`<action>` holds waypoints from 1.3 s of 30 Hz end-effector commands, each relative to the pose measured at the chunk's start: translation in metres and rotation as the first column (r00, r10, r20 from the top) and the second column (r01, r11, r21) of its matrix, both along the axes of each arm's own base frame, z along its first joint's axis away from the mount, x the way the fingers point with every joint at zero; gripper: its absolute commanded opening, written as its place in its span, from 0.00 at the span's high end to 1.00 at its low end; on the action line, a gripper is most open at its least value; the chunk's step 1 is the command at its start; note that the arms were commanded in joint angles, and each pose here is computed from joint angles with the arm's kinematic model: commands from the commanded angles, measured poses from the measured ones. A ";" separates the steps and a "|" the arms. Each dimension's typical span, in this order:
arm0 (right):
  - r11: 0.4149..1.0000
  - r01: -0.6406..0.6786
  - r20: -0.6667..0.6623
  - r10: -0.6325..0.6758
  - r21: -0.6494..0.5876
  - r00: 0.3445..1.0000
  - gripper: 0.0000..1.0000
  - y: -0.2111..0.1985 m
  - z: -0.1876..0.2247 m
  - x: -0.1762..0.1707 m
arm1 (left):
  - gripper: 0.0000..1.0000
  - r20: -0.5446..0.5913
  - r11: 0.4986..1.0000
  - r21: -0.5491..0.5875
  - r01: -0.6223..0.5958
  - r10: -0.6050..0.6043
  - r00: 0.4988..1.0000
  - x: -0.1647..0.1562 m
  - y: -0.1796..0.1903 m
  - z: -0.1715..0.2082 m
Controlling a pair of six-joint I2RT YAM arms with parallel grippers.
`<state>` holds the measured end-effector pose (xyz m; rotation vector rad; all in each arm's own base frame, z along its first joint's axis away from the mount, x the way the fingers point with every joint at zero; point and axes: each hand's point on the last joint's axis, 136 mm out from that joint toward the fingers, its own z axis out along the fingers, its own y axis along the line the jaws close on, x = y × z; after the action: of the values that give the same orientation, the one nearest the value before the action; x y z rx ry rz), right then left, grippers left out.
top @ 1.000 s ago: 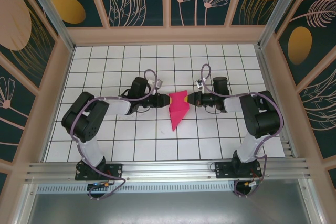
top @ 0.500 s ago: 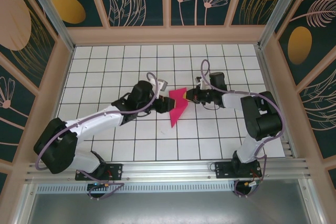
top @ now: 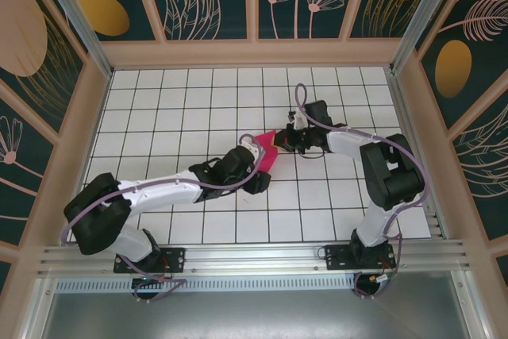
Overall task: Fold a paper plane with a square sheet of paper (fold left side to right side)
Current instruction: Fold the wing at the center of the table.
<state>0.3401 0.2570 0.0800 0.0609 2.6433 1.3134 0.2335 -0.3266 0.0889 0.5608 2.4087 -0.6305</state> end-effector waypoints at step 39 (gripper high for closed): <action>0.999 -0.024 -0.070 0.022 -0.029 0.997 0.93 0.008 -0.015 -0.005 | 0.69 0.112 0.958 0.252 -0.136 0.111 0.987 0.040 -0.015 -0.058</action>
<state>0.3356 0.2603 0.0606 0.0929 2.7195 1.2805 0.2704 -0.3404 0.0274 0.5332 2.4418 -0.2537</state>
